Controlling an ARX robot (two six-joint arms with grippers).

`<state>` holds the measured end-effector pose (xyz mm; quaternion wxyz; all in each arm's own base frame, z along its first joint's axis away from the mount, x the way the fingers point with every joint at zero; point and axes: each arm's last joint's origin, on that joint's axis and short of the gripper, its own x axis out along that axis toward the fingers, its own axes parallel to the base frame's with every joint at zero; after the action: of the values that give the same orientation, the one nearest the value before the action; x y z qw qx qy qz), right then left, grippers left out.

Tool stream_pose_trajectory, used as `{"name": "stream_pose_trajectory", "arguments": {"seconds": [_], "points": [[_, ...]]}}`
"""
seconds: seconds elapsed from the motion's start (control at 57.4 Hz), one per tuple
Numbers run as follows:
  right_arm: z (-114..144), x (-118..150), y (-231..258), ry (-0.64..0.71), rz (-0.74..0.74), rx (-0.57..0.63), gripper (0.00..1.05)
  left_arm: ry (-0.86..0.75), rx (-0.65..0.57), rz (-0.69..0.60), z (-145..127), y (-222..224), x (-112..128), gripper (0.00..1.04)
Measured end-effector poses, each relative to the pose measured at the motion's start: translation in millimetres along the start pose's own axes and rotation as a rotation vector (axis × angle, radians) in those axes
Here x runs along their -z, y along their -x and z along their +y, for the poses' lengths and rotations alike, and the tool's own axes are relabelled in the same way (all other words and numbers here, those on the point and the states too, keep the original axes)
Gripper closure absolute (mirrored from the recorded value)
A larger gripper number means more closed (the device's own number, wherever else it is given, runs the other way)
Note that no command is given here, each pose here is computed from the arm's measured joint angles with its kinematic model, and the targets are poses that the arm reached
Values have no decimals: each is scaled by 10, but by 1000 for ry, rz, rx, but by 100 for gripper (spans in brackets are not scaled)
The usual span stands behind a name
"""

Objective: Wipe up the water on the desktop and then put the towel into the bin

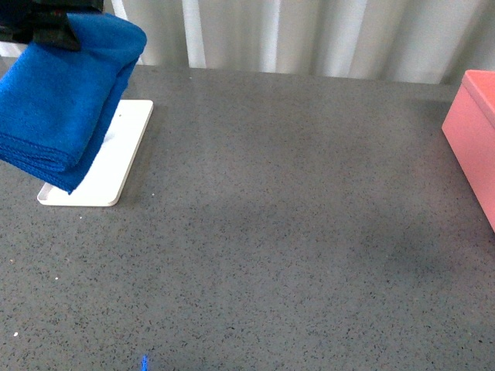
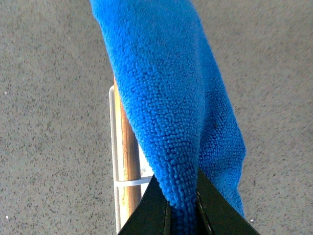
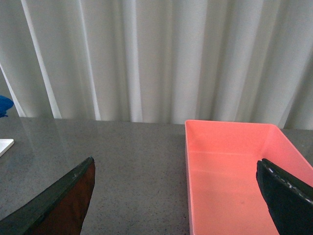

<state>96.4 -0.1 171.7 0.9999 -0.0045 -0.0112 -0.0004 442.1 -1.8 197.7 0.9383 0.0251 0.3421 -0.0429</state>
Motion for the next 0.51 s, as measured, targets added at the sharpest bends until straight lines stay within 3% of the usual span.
{"name": "stream_pose_trajectory", "arguments": {"seconds": [0.279,0.505], "points": [[0,0,0,0,0,0,7,32,95,-157,-68,424,-283,101],[0,0,0,0,0,0,7,99,351,-290,-352,767,-268,101]]}}
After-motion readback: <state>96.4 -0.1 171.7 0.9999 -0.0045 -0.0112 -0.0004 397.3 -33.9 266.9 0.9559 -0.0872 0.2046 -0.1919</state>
